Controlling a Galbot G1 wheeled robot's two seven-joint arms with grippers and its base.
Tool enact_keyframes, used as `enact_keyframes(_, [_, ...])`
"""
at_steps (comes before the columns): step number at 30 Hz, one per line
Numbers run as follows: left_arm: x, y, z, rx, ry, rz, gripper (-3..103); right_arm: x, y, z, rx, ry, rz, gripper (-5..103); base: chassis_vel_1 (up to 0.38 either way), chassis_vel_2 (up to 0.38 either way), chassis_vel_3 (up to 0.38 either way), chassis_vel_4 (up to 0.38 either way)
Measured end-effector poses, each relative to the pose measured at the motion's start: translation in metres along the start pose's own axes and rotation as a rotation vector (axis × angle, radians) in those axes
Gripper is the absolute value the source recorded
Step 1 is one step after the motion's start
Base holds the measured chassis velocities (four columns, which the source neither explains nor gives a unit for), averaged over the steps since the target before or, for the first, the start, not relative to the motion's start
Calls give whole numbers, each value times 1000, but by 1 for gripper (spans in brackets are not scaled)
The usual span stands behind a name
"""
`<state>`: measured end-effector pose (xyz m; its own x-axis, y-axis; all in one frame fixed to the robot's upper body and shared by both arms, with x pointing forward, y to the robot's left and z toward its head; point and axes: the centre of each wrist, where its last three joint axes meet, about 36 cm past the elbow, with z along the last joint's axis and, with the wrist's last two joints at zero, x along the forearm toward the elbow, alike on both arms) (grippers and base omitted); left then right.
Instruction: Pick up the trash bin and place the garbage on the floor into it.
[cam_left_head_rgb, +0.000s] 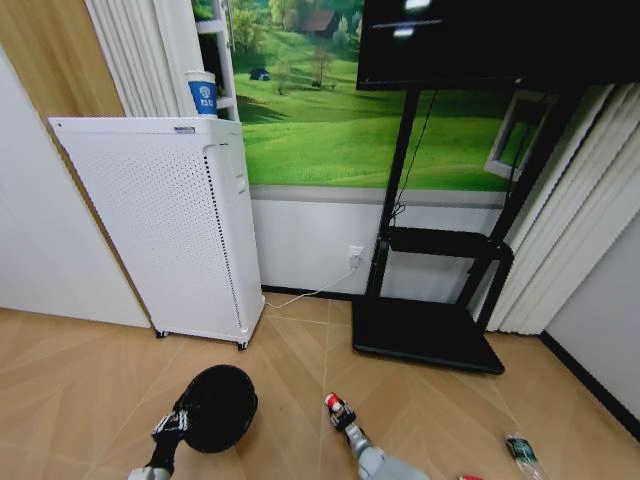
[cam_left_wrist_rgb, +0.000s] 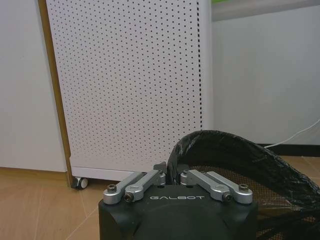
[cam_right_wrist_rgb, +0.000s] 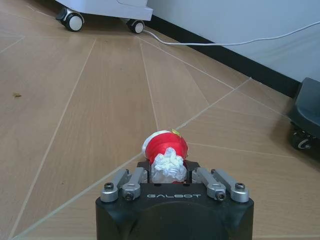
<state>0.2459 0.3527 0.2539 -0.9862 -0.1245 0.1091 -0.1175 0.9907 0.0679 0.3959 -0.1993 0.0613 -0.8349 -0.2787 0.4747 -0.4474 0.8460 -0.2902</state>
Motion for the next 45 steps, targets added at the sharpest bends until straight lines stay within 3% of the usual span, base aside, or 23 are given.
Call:
enact_keyframes(4, [1, -1, 1, 2, 1, -1, 7, -1, -1, -1, -5, -8, 1, 29, 0, 0, 0, 0])
enact_keyframes(10, [0, -1, 0, -1, 3, -2, 7, 2, 0, -4, -24, -36, 6, 29, 0, 0, 0, 0])
enact_keyframes(16, [-15, 10, -10, -16, 5, -32, 7, 6, -10, -15, -59, -133, 22, 29, 0, 0, 0, 0])
enact_keyframes(18, [-26, 15, -17, -24, 1, -57, 7, 13, -21, -27, -55, -233, 9, 29, 0, 0, 0, 0])
enact_keyframes(20, [-29, 15, -19, -24, 4, -63, 7, 17, -27, -30, -53, -254, 10, 29, 0, 0, 0, 0])
enact_keyframes(25, [-48, 13, -33, -16, 31, -67, 7, 48, -66, -39, -18, -347, 16, 29, 0, 0, 0, 0])
enact_keyframes(31, [-64, 4, -37, -6, 40, -58, 7, 73, -75, -45, 4, -431, -8, 29, 0, 0, 0, 0])
enact_keyframes(34, [-71, -6, -32, 1, 48, -45, 7, 88, -55, -60, 8, -542, -73, 29, 0, 0, 0, 0])
enact_keyframes(38, [-74, -12, -28, 5, 51, -39, 7, 88, -36, -74, -22, -582, -105, 29, 0, 0, 0, 0])
enact_keyframes(45, [-90, -24, -23, 3, 48, -23, 7, 59, 15, -122, -64, -699, -219, 29, 0, 0, 0, 0])
